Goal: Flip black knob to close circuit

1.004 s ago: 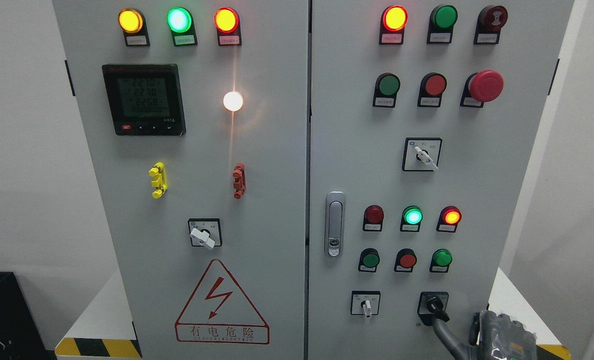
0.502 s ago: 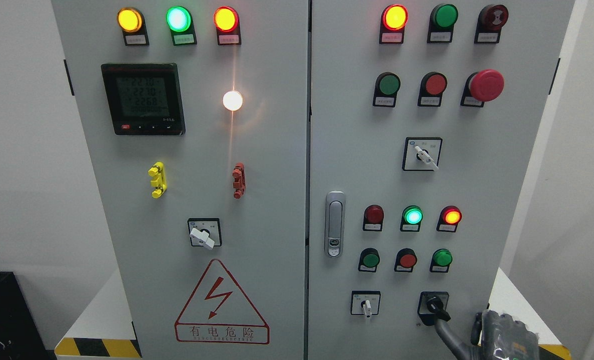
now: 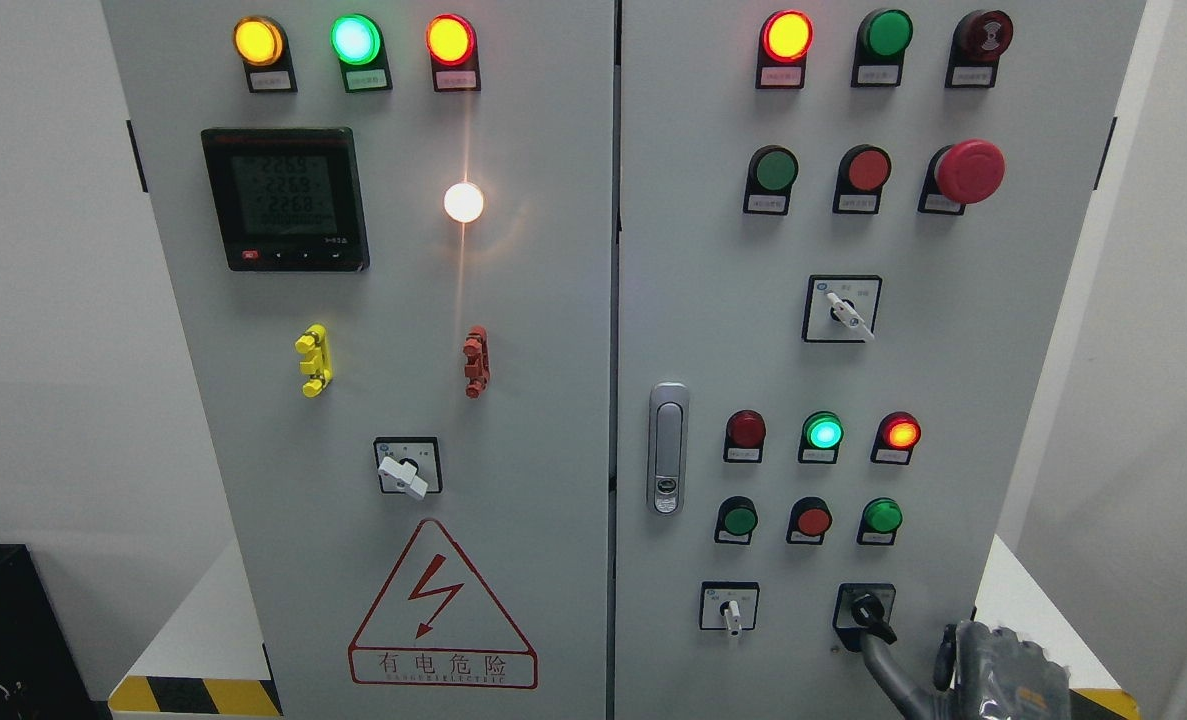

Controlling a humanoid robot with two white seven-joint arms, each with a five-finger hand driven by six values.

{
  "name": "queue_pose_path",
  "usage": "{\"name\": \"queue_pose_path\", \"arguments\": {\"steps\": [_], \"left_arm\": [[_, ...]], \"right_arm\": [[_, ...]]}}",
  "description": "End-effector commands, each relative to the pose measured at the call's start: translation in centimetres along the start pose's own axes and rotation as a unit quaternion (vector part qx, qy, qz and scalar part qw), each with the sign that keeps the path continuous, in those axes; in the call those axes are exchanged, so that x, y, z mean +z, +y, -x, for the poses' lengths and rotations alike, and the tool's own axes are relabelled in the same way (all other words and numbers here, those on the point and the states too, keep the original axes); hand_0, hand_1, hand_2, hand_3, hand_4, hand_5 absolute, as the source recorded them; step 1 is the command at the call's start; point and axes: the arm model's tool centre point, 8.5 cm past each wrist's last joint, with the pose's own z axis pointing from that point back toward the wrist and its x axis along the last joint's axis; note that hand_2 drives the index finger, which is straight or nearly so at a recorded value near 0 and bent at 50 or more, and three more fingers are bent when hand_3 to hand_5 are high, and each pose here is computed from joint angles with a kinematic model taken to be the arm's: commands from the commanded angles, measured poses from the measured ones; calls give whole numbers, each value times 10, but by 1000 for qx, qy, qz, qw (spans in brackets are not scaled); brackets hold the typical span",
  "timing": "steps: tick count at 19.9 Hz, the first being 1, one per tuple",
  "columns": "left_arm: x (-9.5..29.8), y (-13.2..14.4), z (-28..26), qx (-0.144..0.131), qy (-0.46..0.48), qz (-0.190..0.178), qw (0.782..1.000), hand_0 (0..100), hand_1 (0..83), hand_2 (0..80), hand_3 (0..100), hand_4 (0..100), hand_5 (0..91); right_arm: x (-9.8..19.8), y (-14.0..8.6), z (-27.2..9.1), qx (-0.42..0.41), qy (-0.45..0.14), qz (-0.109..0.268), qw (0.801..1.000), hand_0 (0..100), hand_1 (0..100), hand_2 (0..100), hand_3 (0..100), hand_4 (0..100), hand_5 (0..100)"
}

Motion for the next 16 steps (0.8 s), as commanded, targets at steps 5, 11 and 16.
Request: {"name": "queue_pose_path", "arguments": {"steps": [5, 11, 16], "left_arm": [[0, -2, 4, 2, -3, 2, 1000, 120, 556, 0, 0, 0, 0], [0, -2, 5, 2, -2, 2, 1000, 120, 556, 0, 0, 0, 0], [0, -2, 5, 2, -2, 2, 1000, 120, 556, 0, 0, 0, 0]], "right_arm": [[17, 17, -30, 5, -50, -25, 998, 0, 0, 864, 1000, 955, 1000], [29, 14, -29, -2, -69, -12, 998, 0, 3, 818, 1000, 935, 988], [61, 2, -28, -91, -78, -11, 993, 0, 29, 754, 1000, 903, 942]]}}
